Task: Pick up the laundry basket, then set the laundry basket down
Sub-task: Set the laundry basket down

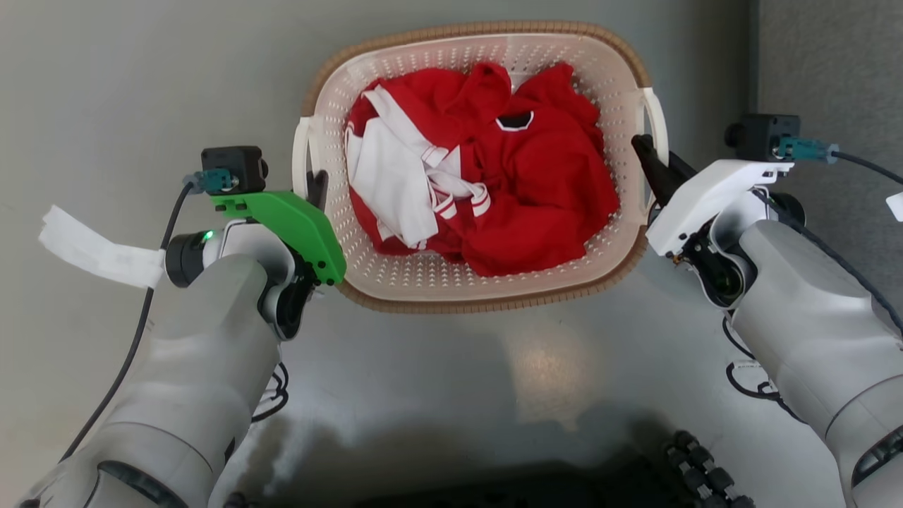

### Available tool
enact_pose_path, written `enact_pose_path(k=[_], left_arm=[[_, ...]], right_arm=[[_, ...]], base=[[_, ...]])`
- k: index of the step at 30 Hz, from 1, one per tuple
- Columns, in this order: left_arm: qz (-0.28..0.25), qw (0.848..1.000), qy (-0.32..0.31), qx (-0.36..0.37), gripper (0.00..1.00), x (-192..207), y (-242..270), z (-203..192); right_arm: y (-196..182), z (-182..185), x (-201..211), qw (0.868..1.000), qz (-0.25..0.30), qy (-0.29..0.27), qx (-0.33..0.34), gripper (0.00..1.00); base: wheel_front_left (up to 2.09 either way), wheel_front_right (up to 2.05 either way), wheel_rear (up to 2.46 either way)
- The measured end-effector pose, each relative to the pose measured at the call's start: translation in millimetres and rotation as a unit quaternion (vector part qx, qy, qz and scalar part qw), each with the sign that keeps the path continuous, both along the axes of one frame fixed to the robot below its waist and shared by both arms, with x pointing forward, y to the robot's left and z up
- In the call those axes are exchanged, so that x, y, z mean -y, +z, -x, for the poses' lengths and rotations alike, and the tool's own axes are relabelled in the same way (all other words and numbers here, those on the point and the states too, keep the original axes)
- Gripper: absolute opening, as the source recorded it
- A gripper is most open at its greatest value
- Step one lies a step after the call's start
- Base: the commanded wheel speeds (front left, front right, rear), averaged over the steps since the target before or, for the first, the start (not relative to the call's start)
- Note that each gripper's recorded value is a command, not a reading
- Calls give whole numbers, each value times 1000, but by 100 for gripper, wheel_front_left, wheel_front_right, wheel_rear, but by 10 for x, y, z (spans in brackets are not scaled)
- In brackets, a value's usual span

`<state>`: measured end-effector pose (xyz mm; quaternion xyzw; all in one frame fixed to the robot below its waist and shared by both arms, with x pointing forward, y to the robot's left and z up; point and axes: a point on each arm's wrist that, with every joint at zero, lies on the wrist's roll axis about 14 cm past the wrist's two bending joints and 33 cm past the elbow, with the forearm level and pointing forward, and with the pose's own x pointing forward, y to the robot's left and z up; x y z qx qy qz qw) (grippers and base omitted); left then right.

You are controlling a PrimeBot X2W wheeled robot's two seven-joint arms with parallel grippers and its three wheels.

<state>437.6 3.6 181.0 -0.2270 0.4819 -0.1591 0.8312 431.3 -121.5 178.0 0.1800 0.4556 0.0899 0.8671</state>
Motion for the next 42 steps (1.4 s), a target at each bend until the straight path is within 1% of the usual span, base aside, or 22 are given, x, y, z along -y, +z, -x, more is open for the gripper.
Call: enact_pose_path(k=[5,12,13,14,15,20,33,39,42], left_arm=[[0,1000,-2,-10,0,11,-155,42],[-3,1000,-4,-16,0,8,-269,78],[-4,1000,-4,-17,17,3,-277,83],[-6,1000,-3,-16,62,-4,-283,84],[-6,1000,-2,-17,100,-4,-285,84],[-6,1000,2,-12,100,-11,-275,69],[-14,1000,-2,7,100,-27,-126,3],[-23,999,1,26,100,-81,10,-70],[-19,998,4,52,100,-77,187,-163]], right_arm=[[-160,63,8,1000,1,0,-15,0],[-271,102,5,1000,1,1,-25,0],[-275,97,5,1000,0,0,-25,4],[-278,94,4,1000,0,-2,-25,55],[-282,96,6,1000,1,-1,-25,100],[-282,99,35,1000,2,-9,-27,100],[-102,36,24,1000,2,-14,-9,100],[65,-49,50,1000,5,-16,14,100],[235,-140,59,999,5,-19,38,100]], base=[[0,0,0],[0,0,0],[0,0,0],[0,0,0],[0,0,0],[0,0,0],[0,0,0],[0,0,0],[0,0,0]])
